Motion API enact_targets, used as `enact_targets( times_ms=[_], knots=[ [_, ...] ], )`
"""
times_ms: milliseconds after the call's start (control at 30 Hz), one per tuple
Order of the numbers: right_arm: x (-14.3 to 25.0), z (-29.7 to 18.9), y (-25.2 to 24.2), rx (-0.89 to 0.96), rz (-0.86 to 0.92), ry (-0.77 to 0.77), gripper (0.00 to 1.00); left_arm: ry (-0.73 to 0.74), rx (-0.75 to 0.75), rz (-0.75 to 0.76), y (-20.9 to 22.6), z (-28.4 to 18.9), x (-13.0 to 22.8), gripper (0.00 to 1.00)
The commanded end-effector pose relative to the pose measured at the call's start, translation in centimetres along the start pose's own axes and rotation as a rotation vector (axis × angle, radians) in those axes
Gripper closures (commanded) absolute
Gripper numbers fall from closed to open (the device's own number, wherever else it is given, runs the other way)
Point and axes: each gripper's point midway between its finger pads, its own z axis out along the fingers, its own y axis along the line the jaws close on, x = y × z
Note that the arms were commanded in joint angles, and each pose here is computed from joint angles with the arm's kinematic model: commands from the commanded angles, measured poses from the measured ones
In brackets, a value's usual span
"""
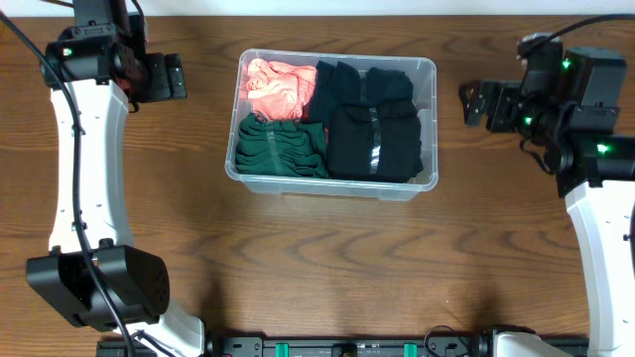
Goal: Pack container
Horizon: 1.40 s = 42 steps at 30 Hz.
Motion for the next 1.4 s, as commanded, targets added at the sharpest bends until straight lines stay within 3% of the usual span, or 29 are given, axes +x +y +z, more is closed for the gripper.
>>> enact_targets(
  times_ms=[0,133,233,433,667,1033,1367],
  knots=[
    [0.9,-0.2,-0.4,0.013,0.009,0.041,0.01,0.015,-0.007,-0.007,0.2,0.4,0.3,0.02],
    [2.7,-0.6,-1.6,0.088,-0.005,0.104,0.01,0.015,-0.007,-0.007,0.2,0.4,0.3,0.02],
    [2.5,-1.3,-1.6,0.100,-0.078,0.057,0.01,0.015,-0.007,-0.007,0.2,0.4,0.3,0.02],
    [2.6,-3.2,-1.0,0.090,-0.215,-0.228,0.01,0.015,-0.007,-0.007,0.2,0.4,0.3,0.02],
    [7.0,-5.5,-1.4,0.103,-0.268,-0.512,0.01,0.015,-0.007,-0.007,0.2,0.4,0.3,0.02],
    [14.7,-4.4,-2.6,0.103,-0.261,-0.566,0.01,0.015,-0.007,-0.007,0.2,0.4,0.3,0.02],
    [16.9,-3.5,-2.9,0.092,-0.269,-0.636,0.01,0.015,-0.007,-0.007,0.2,0.4,0.3,0.02]
  ],
)
